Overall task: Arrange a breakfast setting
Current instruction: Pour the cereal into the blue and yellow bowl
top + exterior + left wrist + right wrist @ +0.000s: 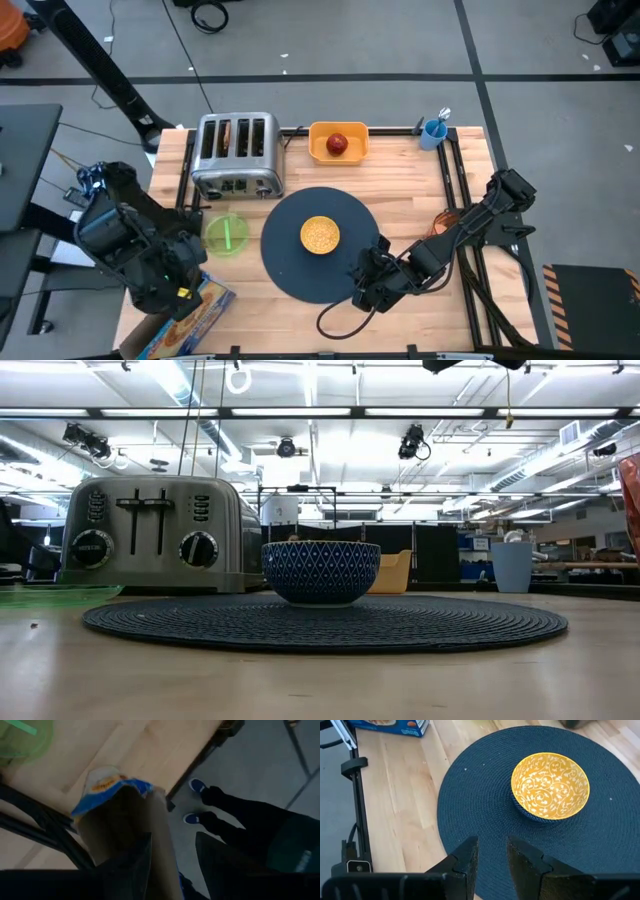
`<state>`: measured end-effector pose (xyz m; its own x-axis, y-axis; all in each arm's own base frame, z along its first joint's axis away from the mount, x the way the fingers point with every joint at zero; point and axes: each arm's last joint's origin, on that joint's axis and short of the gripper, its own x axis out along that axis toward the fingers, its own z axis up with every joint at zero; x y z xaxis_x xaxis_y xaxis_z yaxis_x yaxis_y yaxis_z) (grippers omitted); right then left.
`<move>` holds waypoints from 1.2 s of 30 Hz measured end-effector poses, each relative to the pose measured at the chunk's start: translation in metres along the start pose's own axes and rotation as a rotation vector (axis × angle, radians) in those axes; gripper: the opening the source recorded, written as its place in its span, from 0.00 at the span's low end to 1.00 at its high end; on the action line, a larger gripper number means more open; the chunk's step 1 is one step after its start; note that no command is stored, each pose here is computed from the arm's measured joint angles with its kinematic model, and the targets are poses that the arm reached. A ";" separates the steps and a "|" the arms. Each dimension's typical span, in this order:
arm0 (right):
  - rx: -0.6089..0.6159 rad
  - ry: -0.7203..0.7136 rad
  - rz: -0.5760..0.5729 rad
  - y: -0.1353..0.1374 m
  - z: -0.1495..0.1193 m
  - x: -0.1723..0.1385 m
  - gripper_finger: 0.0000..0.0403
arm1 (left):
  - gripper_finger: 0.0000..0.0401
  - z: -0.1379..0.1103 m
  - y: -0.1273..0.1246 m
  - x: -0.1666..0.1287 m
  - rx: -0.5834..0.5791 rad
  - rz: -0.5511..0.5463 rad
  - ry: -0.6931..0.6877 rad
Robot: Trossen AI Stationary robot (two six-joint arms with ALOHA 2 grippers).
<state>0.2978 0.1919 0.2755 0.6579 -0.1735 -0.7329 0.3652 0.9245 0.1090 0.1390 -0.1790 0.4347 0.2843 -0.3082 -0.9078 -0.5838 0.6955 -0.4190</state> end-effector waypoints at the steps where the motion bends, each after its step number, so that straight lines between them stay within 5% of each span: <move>1: -0.001 0.000 -0.001 0.000 0.000 0.000 0.27 | 0.40 0.000 0.000 0.005 0.005 0.021 0.001; 11: -0.089 0.008 0.007 -0.001 0.001 0.001 0.27 | 0.36 -0.004 0.000 0.038 0.001 0.098 0.079; 19: -0.388 0.011 0.235 0.009 0.012 0.003 0.27 | 0.15 -0.003 -0.001 0.047 -0.007 0.106 0.135; 22: -0.395 -0.046 0.247 0.011 0.018 0.004 0.27 | 0.03 0.000 -0.003 0.046 0.028 0.075 0.109; 31: -0.367 -0.205 0.300 0.001 0.046 -0.051 0.33 | 0.01 0.022 -0.018 0.047 0.214 -0.084 0.009; 36: -0.281 -0.132 0.240 -0.016 0.034 -0.080 0.44 | 0.01 0.044 -0.019 0.046 0.317 -0.078 -0.144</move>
<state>0.2618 0.1793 0.3554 0.7885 0.0335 -0.6141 0.0081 0.9979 0.0648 0.1965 -0.1782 0.4021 0.4364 -0.2894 -0.8520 -0.2973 0.8473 -0.4400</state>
